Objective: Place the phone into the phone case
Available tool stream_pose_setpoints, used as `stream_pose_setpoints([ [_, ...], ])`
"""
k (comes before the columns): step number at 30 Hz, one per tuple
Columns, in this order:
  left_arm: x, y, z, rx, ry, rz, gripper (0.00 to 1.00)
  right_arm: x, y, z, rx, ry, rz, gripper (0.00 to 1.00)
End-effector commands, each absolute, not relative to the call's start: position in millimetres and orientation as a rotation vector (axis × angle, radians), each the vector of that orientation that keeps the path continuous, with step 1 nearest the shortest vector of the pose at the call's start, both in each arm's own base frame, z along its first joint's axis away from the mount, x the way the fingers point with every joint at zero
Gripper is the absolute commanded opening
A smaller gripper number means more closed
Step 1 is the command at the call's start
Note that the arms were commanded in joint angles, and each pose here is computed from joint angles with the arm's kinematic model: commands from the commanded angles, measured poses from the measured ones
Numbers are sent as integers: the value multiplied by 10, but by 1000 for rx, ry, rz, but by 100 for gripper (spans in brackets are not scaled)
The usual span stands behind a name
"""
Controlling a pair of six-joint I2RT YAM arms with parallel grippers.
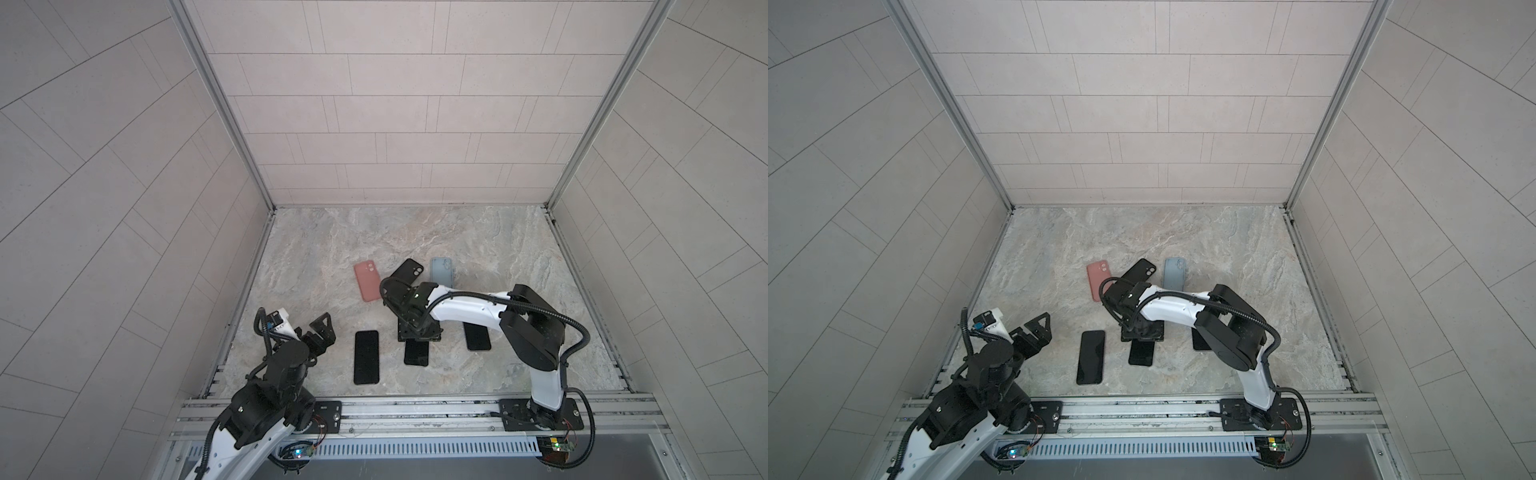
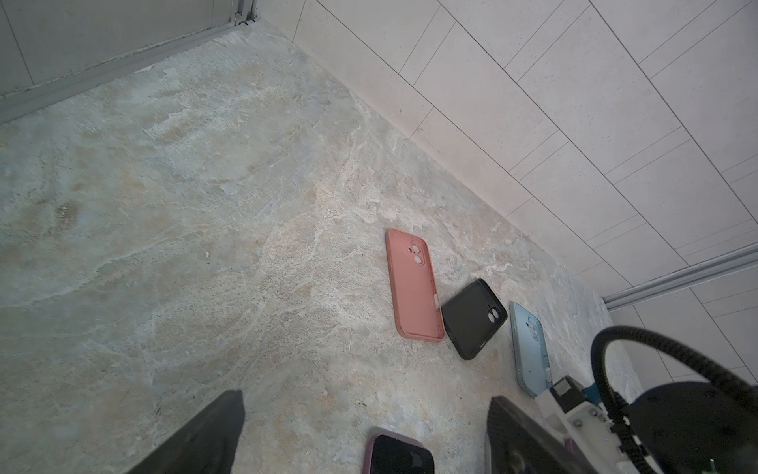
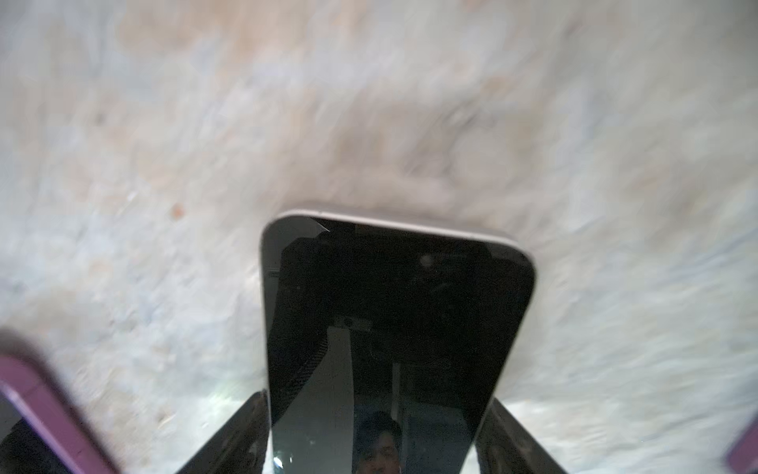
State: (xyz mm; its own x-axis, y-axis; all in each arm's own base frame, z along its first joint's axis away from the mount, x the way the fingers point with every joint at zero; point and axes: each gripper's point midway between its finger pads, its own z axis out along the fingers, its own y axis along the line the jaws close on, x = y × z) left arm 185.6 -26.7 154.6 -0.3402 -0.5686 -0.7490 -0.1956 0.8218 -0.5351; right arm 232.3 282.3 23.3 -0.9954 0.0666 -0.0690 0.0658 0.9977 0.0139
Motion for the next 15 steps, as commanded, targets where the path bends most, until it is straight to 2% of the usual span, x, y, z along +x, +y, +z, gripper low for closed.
stream_pose_setpoints([
  [1, 1862, -216, 1505, -600, 1912, -395, 100, 2515, 2215, 355, -22, 3034, -237, 78],
  [6, 1863, -218, 1503, -600, 1912, -396, 100, 2615, 2072, 482, -121, 3019, -269, 100],
  [10, 1861, -204, 1495, -607, 1913, -387, 100, 2639, 2241, 712, -203, 2956, -207, 100],
  [15, 1871, -206, 1492, -609, 1920, -377, 100, 2385, 3008, 935, -329, 2924, 99, 98],
])
